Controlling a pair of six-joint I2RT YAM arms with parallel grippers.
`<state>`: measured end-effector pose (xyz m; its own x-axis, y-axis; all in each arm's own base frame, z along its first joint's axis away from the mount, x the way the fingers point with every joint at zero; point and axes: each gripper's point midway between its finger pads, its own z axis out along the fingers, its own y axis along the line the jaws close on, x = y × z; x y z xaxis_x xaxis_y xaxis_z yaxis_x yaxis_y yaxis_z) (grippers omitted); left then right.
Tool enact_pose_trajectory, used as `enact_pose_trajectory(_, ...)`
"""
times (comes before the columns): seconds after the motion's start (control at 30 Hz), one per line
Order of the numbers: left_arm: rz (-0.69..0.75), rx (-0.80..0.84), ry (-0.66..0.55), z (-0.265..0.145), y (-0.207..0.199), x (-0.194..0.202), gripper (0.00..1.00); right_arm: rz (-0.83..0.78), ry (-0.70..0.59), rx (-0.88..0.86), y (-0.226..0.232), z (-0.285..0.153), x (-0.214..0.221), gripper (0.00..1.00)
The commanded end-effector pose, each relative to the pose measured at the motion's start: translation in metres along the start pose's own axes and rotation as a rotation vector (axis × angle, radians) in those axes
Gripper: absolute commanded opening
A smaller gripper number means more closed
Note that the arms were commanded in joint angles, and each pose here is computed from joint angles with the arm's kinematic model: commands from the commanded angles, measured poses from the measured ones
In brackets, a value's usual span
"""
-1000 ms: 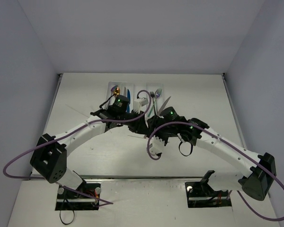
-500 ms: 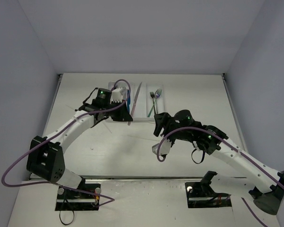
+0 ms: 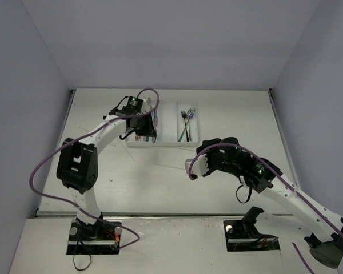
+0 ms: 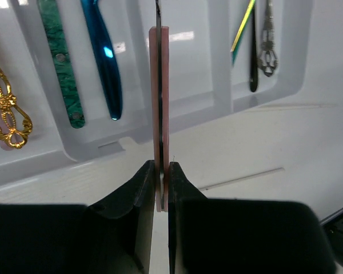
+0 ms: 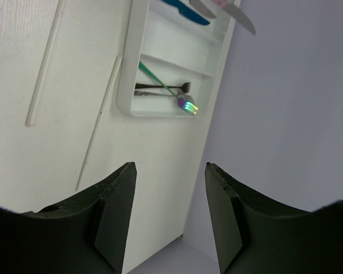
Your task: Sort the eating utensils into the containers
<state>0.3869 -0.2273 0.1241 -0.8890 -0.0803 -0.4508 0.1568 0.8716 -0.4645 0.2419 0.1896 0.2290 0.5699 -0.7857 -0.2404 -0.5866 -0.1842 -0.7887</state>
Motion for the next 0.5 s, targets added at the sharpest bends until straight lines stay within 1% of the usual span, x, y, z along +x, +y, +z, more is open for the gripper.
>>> enact_pose_trajectory(0.0,-0.063,-0.020,-0.045,0.001,0.008,-0.029,0.00,0.152,0.047,0.087,-0.005,-0.010,0.017,0.46)
enact_pose_trajectory(0.2,-0.077,0.003,-0.031,0.016,0.009,-0.040,0.00,0.217,0.068,0.082,-0.005,-0.007,0.025,0.44)
enact_pose_trajectory(0.47,-0.068,0.061,0.002,0.029,0.002,-0.044,0.00,0.309,0.072,0.076,-0.018,0.000,0.037,0.43)
